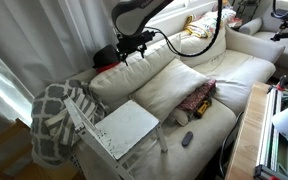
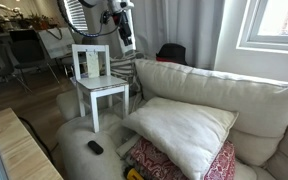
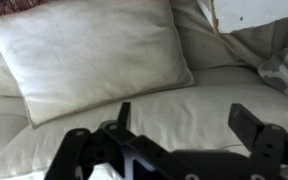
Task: Move the stool to the left, then put a pillow on it
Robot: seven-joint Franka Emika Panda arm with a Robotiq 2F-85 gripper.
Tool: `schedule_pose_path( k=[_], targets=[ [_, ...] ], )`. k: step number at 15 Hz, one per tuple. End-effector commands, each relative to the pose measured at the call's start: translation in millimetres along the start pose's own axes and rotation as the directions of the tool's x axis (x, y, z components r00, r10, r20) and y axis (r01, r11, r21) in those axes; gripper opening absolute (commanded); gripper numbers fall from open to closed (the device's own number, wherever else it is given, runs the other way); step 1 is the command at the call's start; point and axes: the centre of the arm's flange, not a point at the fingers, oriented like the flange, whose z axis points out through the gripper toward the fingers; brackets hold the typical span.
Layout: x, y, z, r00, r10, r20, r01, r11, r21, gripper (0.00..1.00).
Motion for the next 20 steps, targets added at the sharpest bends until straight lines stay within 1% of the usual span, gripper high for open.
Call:
schedule_pose_path(
  k=[1,2,3,5,6,8,11,12,13,15,16,17,18,20],
  targets=[
    [12.6,48.2,82.4,0.995,0.065,0.073,-0.073,0.991,0.111,1.00],
    [13.1,61.9,103.8,0.994,0.092,0.054,-0.098,0.987,0.127,1.00],
    [11.9,74.4,123.2,0.990,0.115,0.076,-0.124,0.985,0.124,1.00],
    [6.0,87.5,150.7,0.976,0.181,0.119,-0.185,0.982,0.021,1.00],
    [20.8,78.9,134.0,0.987,0.138,0.084,-0.143,0.988,0.052,1.00],
    [15.2,89.0,152.8,0.982,0.157,0.105,-0.160,0.987,0.018,1.00],
    [12.3,85.6,151.8,0.981,0.163,0.106,-0.166,0.986,0.017,1.00],
    [19.4,90.6,169.9,0.967,0.217,0.130,-0.214,0.976,-0.034,1.00],
    [23.7,100.4,186.9,0.955,0.237,0.176,-0.232,0.971,-0.049,1.00],
    [22.1,130.5,224.6,0.929,0.267,0.255,-0.267,0.963,-0.034,1.00],
    [19.0,144.7,240.0,0.921,0.256,0.293,-0.268,0.963,0.000,1.00],
    [14.0,159.0,252.6,0.915,0.218,0.339,-0.239,0.971,0.019,1.00],
    [12.8,171.3,265.6,0.910,0.198,0.365,-0.236,0.970,0.061,1.00],
    [5.5,196.9,290.6,0.905,0.151,0.397,-0.214,0.970,0.117,1.00]
  ],
)
